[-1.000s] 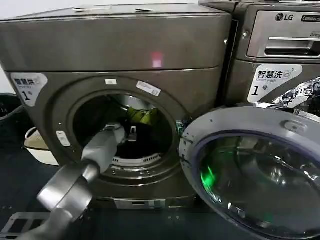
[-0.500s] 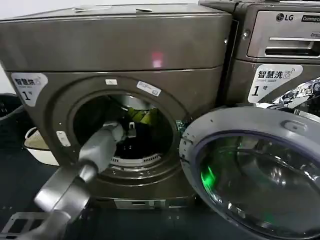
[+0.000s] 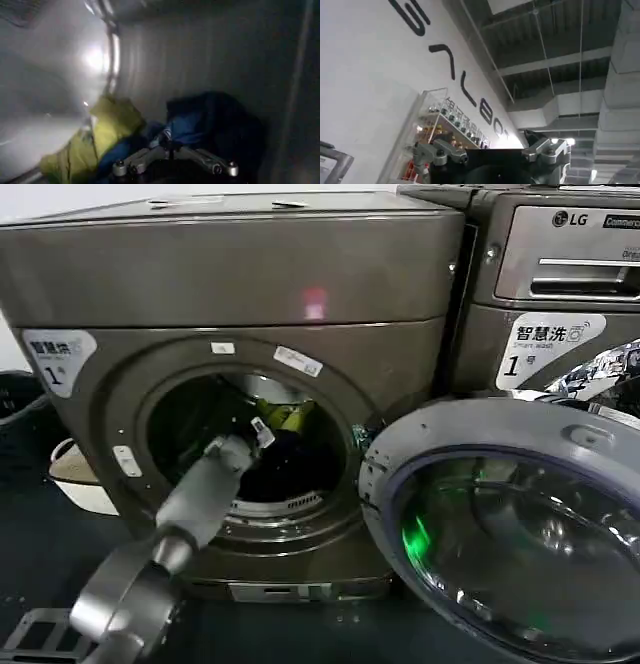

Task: Grasp the clothes from the dryer.

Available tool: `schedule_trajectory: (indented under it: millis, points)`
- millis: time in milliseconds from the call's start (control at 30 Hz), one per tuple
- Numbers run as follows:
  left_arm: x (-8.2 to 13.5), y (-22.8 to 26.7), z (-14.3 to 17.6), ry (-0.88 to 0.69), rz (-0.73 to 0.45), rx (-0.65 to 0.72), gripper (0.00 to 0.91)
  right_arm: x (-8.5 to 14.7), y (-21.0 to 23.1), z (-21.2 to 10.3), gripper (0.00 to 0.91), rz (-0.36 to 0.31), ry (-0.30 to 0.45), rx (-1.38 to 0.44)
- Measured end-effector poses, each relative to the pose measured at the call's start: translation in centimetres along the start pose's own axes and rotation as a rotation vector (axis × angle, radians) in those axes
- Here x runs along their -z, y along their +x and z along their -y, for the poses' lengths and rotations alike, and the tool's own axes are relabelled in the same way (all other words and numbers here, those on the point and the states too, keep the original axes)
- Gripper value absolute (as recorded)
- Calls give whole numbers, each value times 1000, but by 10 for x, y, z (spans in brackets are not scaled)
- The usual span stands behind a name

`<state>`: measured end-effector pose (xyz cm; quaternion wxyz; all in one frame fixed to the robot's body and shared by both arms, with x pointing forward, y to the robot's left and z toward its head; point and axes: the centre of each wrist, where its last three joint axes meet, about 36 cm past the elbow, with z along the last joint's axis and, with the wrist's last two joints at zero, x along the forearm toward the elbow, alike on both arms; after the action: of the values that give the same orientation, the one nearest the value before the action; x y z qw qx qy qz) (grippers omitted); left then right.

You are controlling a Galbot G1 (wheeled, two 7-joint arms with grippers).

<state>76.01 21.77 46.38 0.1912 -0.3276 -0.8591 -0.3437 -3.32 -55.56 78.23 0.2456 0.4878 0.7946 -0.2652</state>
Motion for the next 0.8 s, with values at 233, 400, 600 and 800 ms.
schedule_trajectory:
  millis: [233,400,600,800]
  points:
    - [0,0,13,184,172,156,0,-6,0,-3,907,0,-3,-1]
    - [-5,3,20,300,282,306,0,-8,-2,-3,907,10,-3,-7]
    - [-3,6,35,421,422,490,0,-7,-5,-3,907,19,1,-10]
    - [2,8,55,526,542,670,0,-7,-5,-4,907,27,11,-10]
